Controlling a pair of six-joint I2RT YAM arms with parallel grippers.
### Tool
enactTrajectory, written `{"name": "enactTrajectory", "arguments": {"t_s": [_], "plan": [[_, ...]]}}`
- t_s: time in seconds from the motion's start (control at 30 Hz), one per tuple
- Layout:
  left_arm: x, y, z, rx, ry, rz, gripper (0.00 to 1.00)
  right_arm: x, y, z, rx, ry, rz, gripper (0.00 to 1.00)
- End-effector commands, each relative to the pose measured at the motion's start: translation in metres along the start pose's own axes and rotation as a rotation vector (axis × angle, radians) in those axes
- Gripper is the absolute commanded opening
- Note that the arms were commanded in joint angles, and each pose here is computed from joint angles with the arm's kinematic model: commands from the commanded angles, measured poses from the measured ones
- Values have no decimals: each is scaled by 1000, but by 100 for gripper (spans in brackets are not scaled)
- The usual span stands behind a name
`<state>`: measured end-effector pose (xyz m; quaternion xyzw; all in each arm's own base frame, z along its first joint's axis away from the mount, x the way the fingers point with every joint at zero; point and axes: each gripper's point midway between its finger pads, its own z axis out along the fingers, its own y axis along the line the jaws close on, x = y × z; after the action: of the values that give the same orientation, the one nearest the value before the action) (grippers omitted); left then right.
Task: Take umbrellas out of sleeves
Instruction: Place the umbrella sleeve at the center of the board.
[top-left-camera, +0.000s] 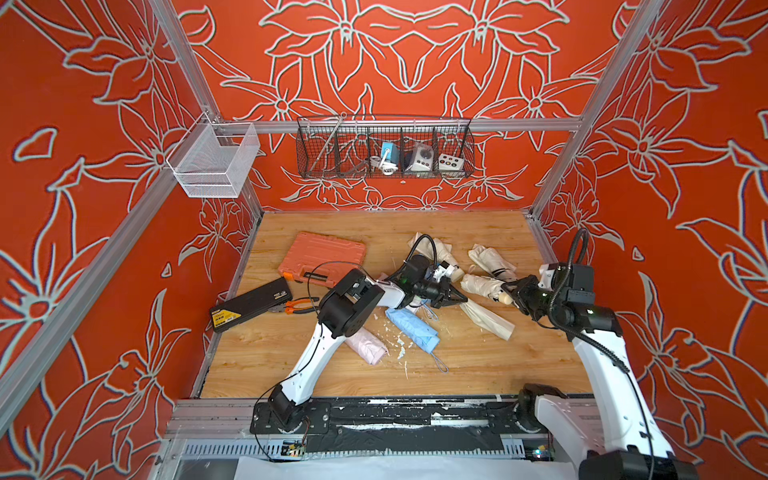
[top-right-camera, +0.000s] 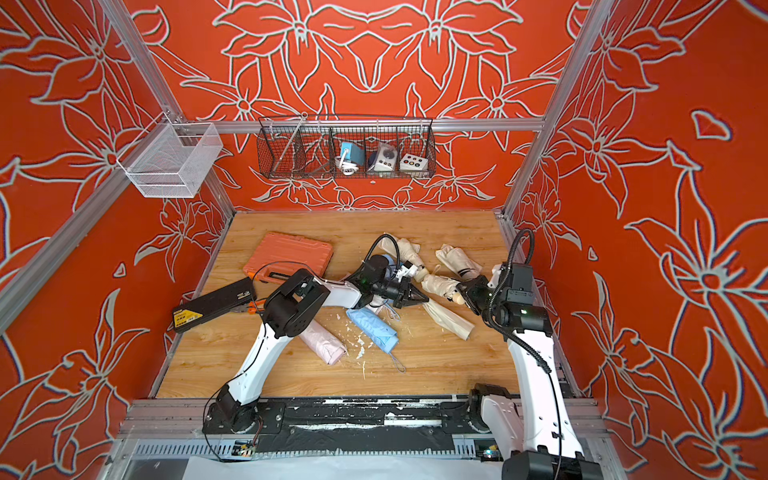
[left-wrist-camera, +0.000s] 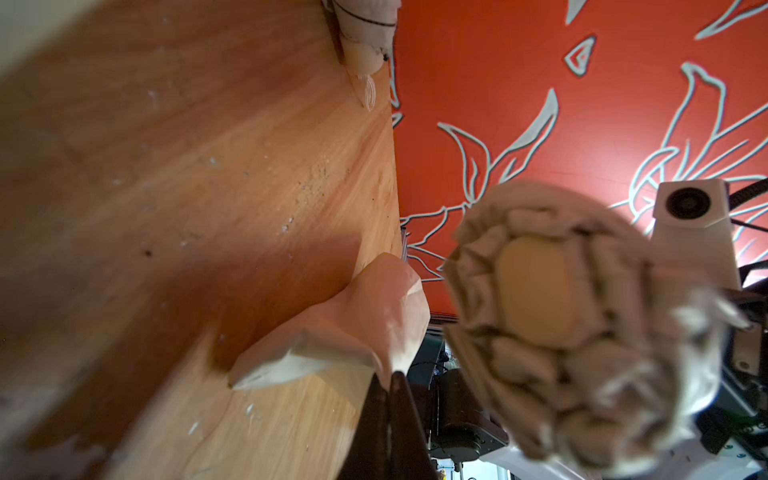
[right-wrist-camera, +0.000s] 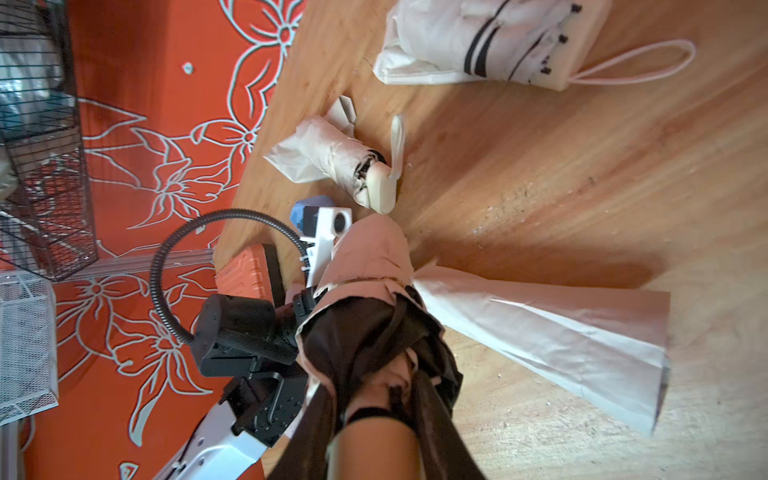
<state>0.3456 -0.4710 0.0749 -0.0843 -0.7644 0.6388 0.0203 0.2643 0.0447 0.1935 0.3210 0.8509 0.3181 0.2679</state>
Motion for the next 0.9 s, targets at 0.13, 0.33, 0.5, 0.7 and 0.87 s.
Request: {"name": "enactTrajectory", "arguments": {"t_s": [0.13, 0.33, 0.5, 0.7, 0.87], "plan": [[-10, 29, -7, -126, -28, -57, 0, 8, -19, -3, 29, -29, -34, 0], [-12, 30, -8, -131, -28, -60, 0, 9, -32, 5, 64, -23, -25, 0], [-11, 32, -7, -142, -19, -59, 0, 7, -39, 13, 93, -13, -23, 0], [-17, 30, -11, -162, -23, -48, 0, 12, -55, 22, 133, 3, -10, 0], [-21, 27, -16, -171, -38, -44, 23, 9, -59, 33, 131, -2, 0, 0]]}}
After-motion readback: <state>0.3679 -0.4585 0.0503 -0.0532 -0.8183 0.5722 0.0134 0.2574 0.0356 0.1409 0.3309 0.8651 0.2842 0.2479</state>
